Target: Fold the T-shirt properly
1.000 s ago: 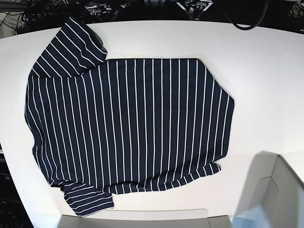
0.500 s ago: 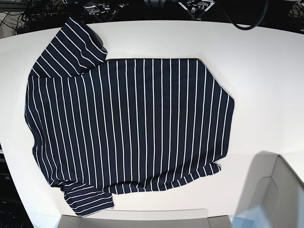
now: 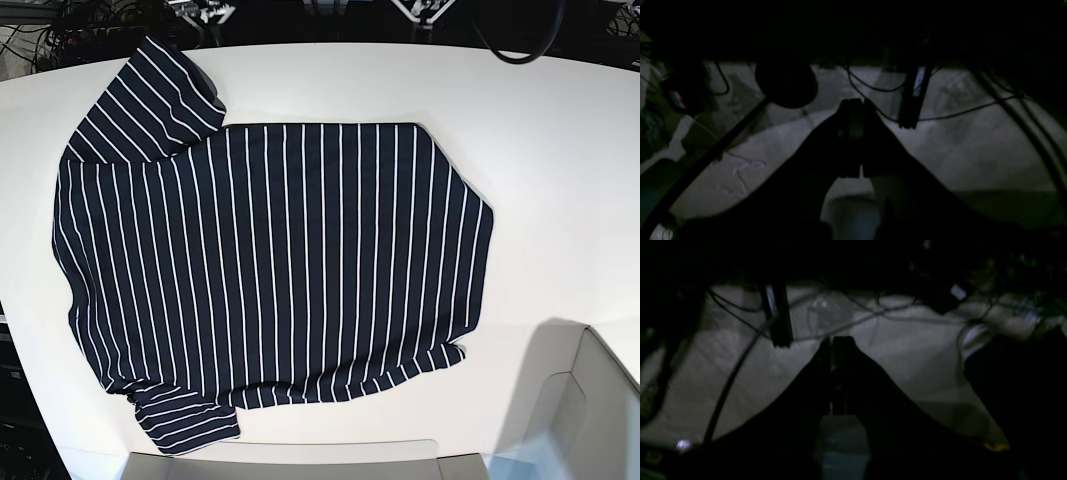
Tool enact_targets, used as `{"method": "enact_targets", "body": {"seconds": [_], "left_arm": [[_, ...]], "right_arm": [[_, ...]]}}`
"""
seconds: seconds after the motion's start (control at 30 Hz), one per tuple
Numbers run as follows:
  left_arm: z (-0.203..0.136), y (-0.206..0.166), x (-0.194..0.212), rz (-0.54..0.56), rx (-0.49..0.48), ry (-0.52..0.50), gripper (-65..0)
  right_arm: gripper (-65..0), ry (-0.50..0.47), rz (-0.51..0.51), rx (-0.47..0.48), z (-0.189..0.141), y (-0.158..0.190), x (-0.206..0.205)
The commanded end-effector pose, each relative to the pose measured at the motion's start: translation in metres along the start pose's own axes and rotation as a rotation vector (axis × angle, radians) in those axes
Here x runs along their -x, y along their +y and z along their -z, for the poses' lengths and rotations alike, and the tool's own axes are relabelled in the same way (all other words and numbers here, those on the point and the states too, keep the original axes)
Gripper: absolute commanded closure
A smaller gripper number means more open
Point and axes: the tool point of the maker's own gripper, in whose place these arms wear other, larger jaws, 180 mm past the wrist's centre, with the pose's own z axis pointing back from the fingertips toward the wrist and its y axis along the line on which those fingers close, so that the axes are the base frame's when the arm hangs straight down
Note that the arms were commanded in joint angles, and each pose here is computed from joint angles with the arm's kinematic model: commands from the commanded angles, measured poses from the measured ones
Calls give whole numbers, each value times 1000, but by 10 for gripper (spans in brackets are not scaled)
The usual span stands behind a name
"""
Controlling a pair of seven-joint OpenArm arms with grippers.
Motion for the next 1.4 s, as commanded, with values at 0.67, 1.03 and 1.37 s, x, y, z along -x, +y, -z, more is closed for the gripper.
{"method": "enact_targets", "body": {"seconds": [0.67, 1.03, 1.37], "left_arm": [[-83, 39, 53, 73, -37, -630, -4], [-134, 44, 49, 102, -29, -900, -4], [-190, 48, 33, 127, -23, -1112, -4]], "right_arm": [[-5, -651, -27, 40, -67, -31, 58], [-5, -800, 11, 74, -95, -40, 63], [-6, -1106, 38, -30, -173, -2, 32]]}}
